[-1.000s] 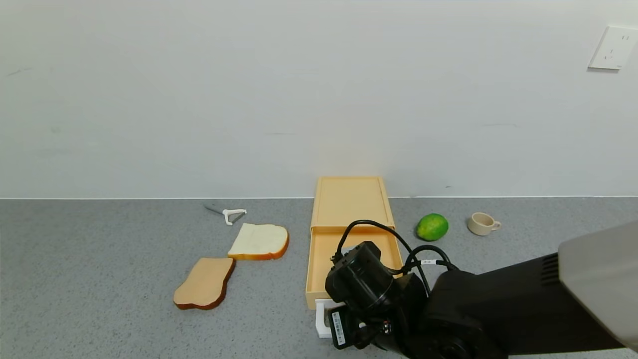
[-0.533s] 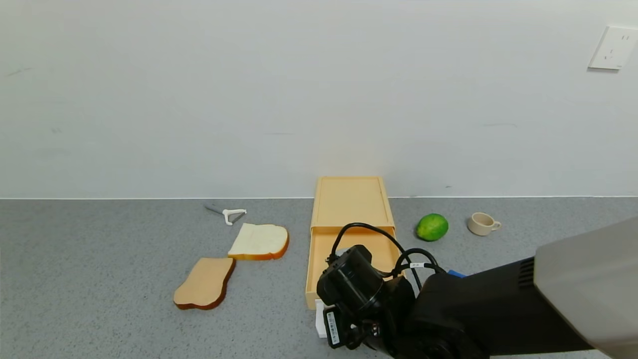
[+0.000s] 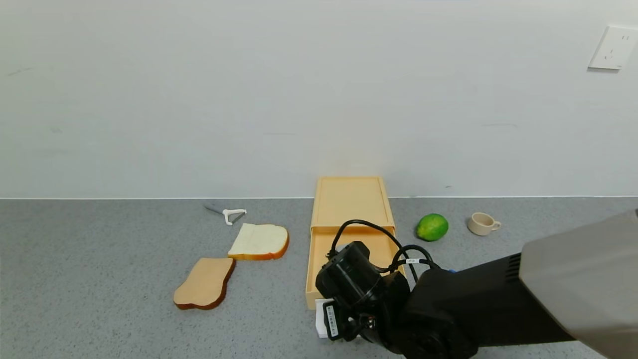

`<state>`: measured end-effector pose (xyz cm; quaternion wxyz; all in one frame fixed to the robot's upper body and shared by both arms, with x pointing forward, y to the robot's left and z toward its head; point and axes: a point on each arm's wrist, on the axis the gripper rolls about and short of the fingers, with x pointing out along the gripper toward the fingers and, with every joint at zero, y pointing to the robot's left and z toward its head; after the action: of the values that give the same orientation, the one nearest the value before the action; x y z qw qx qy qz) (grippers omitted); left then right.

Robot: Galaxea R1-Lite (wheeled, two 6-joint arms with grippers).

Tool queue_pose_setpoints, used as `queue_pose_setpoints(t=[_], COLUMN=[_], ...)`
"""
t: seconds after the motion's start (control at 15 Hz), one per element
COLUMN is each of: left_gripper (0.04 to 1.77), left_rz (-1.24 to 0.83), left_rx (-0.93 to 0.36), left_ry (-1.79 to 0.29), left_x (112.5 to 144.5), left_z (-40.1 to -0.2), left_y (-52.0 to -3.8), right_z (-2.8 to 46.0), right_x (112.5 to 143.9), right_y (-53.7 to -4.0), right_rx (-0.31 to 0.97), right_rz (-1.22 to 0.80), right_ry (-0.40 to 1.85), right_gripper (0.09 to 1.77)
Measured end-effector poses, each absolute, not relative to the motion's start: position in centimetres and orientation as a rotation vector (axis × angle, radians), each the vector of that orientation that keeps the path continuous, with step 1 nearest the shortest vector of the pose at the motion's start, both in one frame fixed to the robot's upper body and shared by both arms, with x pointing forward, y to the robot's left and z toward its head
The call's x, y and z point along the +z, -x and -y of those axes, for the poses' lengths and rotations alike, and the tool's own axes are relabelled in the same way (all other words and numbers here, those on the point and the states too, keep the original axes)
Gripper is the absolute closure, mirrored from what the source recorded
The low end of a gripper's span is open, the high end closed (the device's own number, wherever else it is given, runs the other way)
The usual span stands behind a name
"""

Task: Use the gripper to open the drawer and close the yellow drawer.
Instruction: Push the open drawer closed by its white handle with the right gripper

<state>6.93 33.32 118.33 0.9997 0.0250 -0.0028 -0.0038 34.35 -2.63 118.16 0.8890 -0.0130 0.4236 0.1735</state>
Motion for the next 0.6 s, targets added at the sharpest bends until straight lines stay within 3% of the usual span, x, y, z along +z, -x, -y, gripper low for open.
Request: queue_pose_setpoints(t=[0.6], left_gripper=[0.09], left_rz=[0.006], left_rx=[-0.008], left_ry=[-0.050], left_x=[118.3], left_z=[-33.3], left_y=[-6.9], right_z=[2.7], right_x=[118.6], right_y=[-35.6], right_rx=[0.329], right_rz=[-0.843], right_ry=[0.016], right_gripper=[1.74])
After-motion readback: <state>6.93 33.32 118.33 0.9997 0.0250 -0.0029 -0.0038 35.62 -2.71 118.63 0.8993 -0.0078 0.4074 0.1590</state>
